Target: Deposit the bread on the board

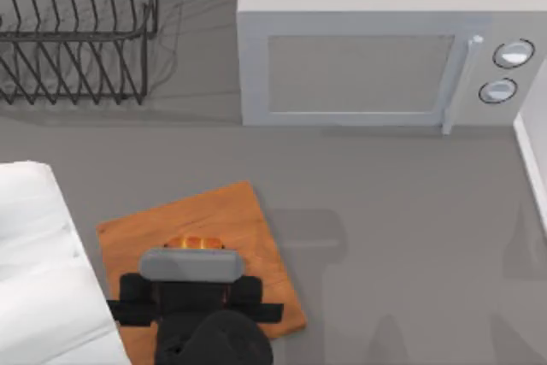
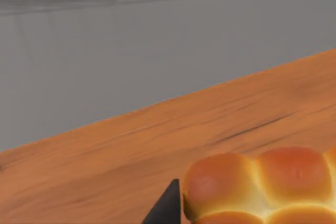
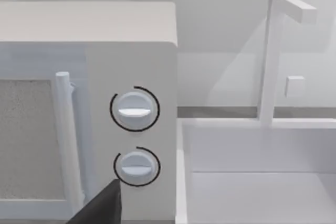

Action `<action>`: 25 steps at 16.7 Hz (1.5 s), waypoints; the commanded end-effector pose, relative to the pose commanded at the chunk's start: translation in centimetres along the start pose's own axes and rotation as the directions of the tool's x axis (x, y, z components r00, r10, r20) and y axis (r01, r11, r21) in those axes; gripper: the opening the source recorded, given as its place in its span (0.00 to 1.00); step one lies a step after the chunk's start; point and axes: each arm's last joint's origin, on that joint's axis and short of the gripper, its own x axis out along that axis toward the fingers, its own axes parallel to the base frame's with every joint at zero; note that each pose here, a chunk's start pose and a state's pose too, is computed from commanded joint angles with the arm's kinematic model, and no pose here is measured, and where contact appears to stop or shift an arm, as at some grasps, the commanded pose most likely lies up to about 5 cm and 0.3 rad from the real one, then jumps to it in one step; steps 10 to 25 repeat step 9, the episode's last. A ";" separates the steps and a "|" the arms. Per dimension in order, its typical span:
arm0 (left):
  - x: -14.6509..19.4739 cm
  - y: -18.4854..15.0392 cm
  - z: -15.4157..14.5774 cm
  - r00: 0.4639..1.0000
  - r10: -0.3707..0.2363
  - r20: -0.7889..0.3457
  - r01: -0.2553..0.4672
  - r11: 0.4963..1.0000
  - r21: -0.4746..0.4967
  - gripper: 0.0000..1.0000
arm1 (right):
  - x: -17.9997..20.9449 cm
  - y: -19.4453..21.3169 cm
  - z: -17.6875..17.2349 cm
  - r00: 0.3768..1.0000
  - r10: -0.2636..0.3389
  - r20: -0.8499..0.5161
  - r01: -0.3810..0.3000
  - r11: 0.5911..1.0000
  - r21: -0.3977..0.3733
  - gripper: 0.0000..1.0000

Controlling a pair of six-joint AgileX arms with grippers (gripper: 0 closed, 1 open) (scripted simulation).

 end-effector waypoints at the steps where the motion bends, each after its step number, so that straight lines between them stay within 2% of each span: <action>1: 0.0 0.0 0.0 1.000 0.000 0.000 0.000 1.000 0.000 0.83 | 0.0 0.0 0.0 1.000 0.000 0.000 0.000 1.000 0.000 1.00; 3: 0.0 0.0 0.0 1.000 0.000 0.000 0.000 1.000 0.000 0.98 | 0.0 0.0 0.0 1.000 0.000 0.000 0.000 1.000 0.000 1.00; 4: 0.0 0.0 0.0 1.000 0.000 0.000 0.000 1.000 0.000 1.00 | 0.0 0.0 0.0 1.000 0.000 0.000 0.000 1.000 0.000 1.00; 25: 0.0 0.0 0.0 1.000 0.000 0.000 0.000 1.000 0.000 1.00 | 0.0 0.0 0.0 1.000 0.000 0.000 0.000 1.000 0.000 1.00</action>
